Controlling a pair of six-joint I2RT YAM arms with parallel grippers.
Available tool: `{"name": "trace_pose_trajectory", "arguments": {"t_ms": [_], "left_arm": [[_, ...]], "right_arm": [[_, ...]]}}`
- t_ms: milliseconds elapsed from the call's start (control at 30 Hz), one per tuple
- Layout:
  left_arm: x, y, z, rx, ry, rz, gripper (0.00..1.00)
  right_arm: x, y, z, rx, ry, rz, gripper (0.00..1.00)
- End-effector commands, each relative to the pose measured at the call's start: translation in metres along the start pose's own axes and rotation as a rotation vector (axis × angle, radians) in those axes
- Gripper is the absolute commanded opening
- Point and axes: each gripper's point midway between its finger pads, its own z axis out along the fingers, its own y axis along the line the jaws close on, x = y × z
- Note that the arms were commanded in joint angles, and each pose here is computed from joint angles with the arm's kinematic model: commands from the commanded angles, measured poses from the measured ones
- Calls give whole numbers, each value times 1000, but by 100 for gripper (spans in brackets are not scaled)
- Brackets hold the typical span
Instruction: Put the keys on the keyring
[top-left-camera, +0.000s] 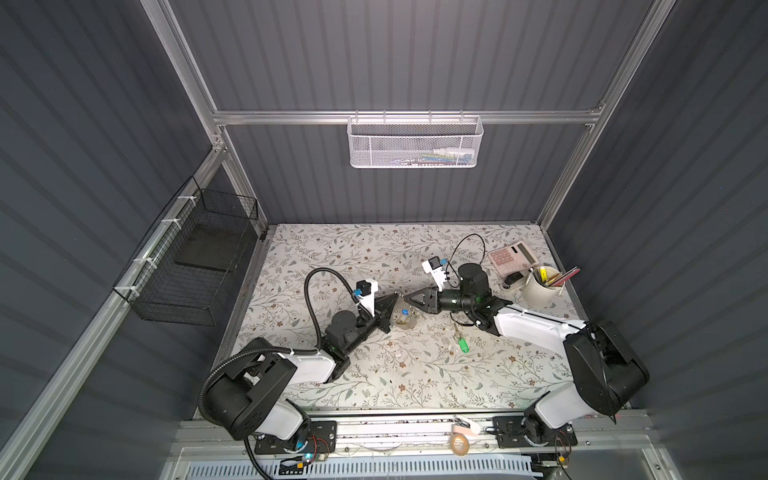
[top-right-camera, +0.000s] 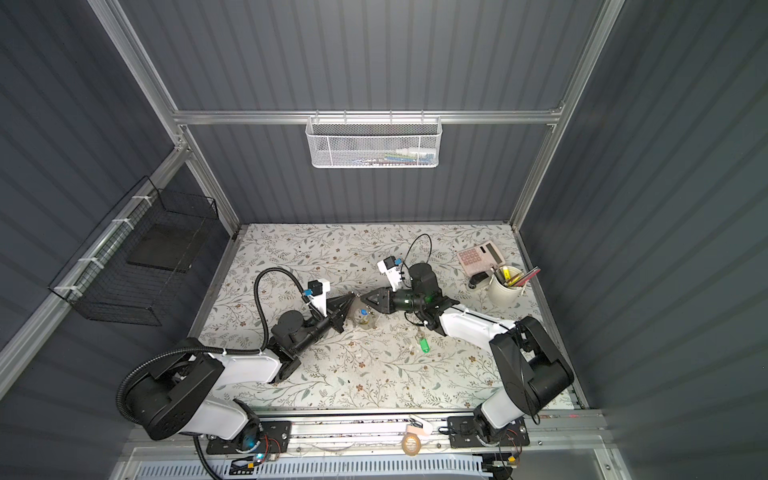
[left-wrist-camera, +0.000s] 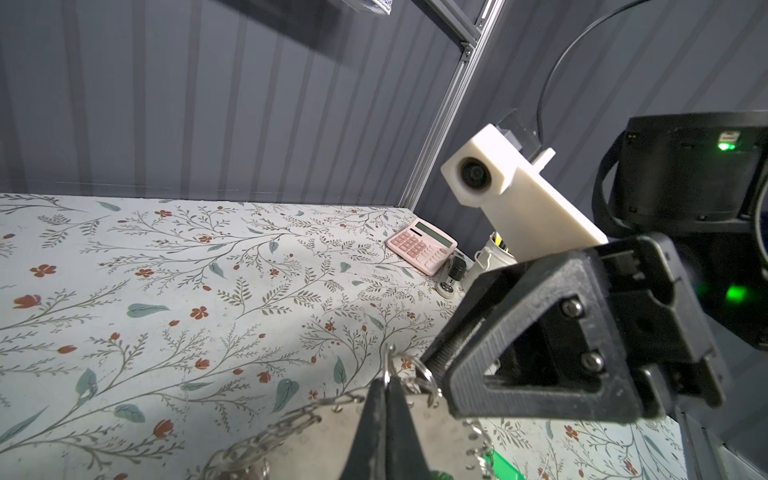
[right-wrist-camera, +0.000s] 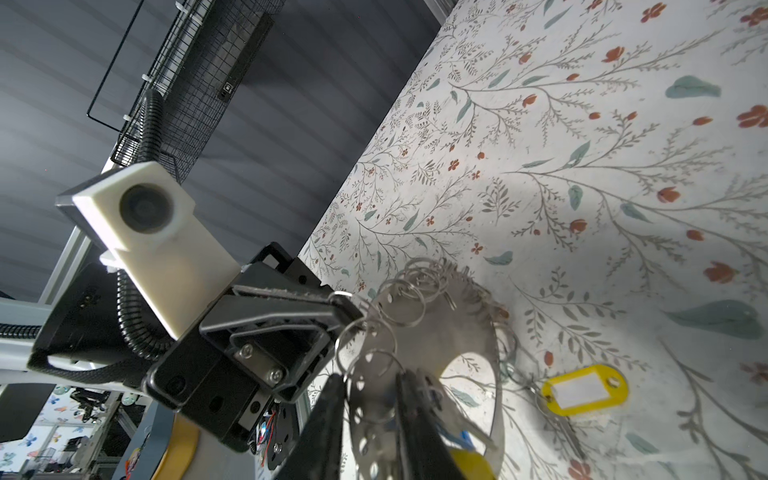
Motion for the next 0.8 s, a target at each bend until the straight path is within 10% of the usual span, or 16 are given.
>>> {"name": "trace_pose_trajectory", "arguments": {"t_ms": [0,767], "left_arm": [[-43,-9,5,2,-121,5,0],[-88,-48,28,194,-178,-182,0]], "right_arm": [[5,2,2,-22,3,16,22],[-3,2,-9,53,-103,-64,17]]}}
